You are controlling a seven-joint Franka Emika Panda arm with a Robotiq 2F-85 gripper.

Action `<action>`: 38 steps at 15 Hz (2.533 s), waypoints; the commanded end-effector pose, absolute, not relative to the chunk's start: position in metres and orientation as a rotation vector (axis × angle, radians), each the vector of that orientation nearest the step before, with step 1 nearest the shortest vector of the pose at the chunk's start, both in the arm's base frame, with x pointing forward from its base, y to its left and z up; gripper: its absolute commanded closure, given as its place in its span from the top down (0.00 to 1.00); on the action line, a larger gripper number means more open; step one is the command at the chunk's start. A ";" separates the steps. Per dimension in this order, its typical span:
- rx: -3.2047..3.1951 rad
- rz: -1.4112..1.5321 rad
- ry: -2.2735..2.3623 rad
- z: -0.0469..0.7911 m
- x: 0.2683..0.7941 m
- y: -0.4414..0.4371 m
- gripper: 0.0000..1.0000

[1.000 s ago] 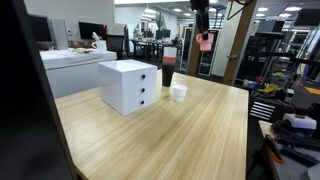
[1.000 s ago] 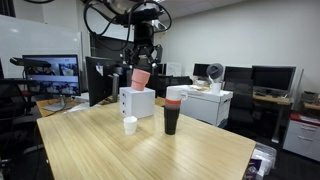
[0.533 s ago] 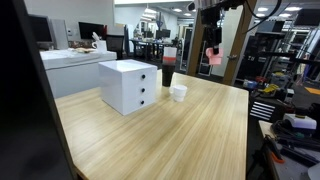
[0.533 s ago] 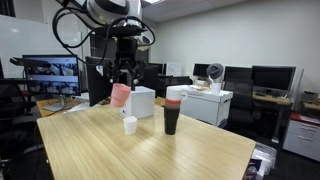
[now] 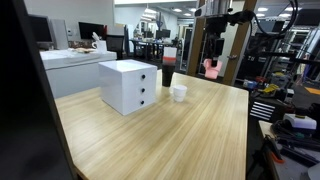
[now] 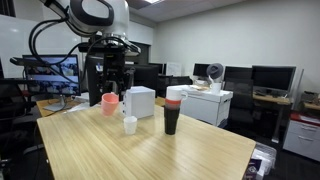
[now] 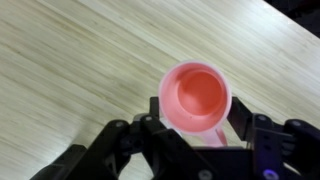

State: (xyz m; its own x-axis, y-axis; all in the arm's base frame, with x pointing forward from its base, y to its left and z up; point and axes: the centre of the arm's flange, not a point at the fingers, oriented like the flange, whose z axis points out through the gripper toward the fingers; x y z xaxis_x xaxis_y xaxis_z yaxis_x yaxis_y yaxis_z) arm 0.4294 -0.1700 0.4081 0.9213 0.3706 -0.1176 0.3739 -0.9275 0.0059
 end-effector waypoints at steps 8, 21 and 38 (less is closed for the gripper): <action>3.051 -0.184 0.606 0.373 0.447 -0.134 0.43; 2.981 -0.061 0.624 0.318 0.490 -0.093 0.43; 2.983 -0.042 0.619 0.299 0.505 -0.067 1.00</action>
State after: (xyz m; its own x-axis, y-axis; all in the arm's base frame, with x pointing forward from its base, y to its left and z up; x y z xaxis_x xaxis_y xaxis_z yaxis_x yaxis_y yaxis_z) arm 0.5013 -0.0679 0.2959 0.9046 0.4221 -0.0589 0.4256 -0.9021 0.0716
